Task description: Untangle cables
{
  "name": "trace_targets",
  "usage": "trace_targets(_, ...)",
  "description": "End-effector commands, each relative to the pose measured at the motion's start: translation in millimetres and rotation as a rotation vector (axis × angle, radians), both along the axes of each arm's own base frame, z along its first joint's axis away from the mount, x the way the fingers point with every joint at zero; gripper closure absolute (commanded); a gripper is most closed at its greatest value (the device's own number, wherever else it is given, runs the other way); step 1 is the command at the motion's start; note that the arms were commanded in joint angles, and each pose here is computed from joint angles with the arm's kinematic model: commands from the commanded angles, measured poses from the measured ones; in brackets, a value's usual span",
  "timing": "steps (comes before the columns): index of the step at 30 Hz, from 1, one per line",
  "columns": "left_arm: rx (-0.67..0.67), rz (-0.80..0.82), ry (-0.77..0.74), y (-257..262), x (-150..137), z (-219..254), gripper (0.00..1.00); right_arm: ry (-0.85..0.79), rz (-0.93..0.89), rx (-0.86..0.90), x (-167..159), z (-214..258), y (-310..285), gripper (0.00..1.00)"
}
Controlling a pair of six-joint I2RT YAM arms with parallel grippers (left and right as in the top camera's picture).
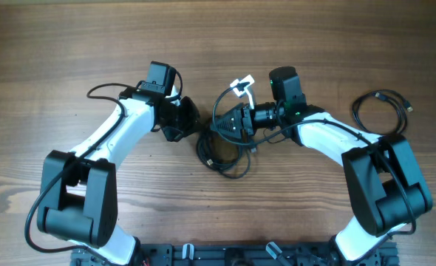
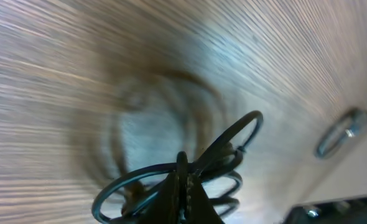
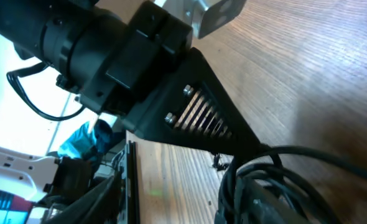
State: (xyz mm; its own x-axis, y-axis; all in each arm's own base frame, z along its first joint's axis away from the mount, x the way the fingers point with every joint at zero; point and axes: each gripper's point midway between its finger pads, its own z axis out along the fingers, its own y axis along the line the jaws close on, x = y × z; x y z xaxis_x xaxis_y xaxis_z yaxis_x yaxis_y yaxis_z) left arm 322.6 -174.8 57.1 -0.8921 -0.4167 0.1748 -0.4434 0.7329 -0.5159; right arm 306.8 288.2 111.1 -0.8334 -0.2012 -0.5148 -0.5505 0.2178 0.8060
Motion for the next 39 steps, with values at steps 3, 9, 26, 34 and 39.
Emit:
trace_targets(3, -0.213, -0.085, -0.019, -26, -4, 33, 0.96, 0.211, -0.170, -0.255, -10, -60, -7, 0.57)
trace_targets(9, -0.360, -0.121, -0.035, -39, -3, 54, 0.96, 0.373, -0.405, -0.454, -22, -110, -23, 0.83)
trace_targets(26, 0.054, -0.048, -0.011, 17, -6, 4, 0.96, 0.287, -0.423, -0.396, -5, -87, -15, 0.85)
trace_targets(34, 0.156, -0.037, 0.088, 25, -36, -49, 0.96, 0.153, -0.482, -0.323, 20, -34, -11, 0.86)
trace_targets(39, 0.119, -0.026, 0.092, 7, -44, -58, 0.96, 0.139, -0.620, -0.471, 37, -78, -35, 0.96)
